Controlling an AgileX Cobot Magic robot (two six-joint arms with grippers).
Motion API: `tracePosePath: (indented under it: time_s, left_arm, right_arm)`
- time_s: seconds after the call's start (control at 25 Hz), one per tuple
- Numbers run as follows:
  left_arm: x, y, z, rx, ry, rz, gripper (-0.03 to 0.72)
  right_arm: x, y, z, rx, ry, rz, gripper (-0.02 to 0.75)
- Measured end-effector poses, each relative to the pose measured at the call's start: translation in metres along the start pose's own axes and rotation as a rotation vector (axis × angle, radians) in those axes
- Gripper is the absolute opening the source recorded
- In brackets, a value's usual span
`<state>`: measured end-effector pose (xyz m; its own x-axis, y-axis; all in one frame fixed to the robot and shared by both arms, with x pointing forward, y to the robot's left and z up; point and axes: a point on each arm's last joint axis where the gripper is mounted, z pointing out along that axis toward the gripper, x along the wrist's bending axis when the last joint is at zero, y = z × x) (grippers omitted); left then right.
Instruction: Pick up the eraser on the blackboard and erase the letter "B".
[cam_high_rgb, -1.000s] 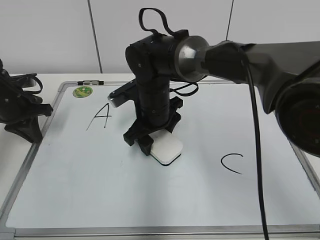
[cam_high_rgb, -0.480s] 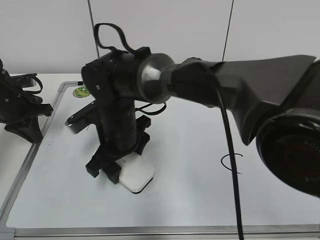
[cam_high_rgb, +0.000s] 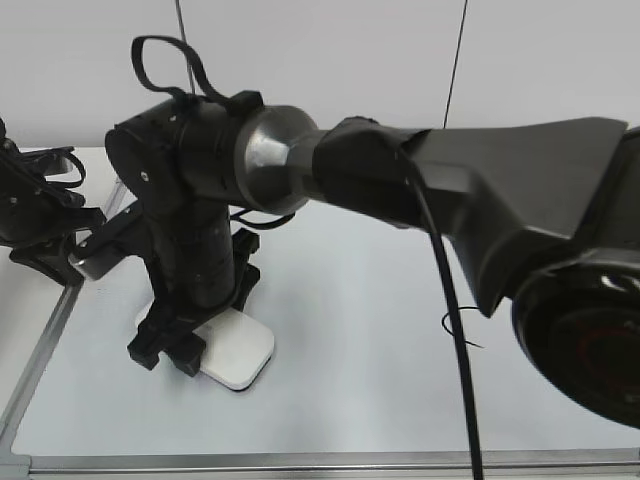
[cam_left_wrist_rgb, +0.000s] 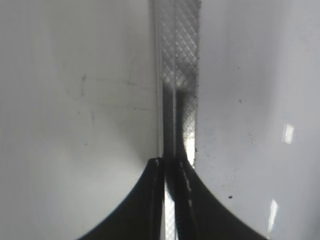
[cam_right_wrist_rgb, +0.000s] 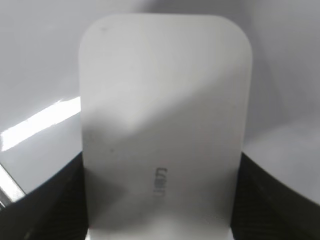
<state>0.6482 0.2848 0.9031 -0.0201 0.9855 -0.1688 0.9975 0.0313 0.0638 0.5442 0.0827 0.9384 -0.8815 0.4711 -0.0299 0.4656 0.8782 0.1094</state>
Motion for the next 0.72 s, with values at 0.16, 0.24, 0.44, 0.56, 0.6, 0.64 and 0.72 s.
tracePosePath:
  time_s: [0.16,0.24,0.44,0.56,0.6,0.64,0.72]
  left_arm:
    - [0.000,0.000,0.000,0.000,0.000,0.000,0.011]
    - [0.000,0.000,0.000,-0.002,0.000,0.000,0.011]
    - [0.000,0.000,0.000,-0.002,0.000,0.000,0.011]
    - [0.000,0.000,0.000,-0.002,0.000,0.000,0.011]
    - [0.000,0.000,0.000,-0.002,0.000,0.000,0.011]
    - [0.000,0.000,0.000,-0.002,0.000,0.000,0.011]
    - [0.000,0.000,0.000,-0.002,0.000,0.000,0.011]
  right_arm:
    - [-0.005,0.000,-0.027,-0.044,-0.063,-0.017,0.543]
    - [-0.009,-0.001,-0.038,-0.060,-0.097,-0.025,0.543]
    - [-0.026,-0.009,-0.067,-0.099,-0.149,-0.004,0.543]
    - [-0.046,-0.024,-0.086,-0.105,-0.203,0.025,0.543]
    - [-0.056,-0.030,-0.091,-0.099,-0.217,0.043,0.543]
    - [-0.066,-0.038,-0.097,-0.100,-0.227,0.067,0.543]
    - [-0.086,-0.054,-0.105,-0.088,-0.240,0.117,0.543]
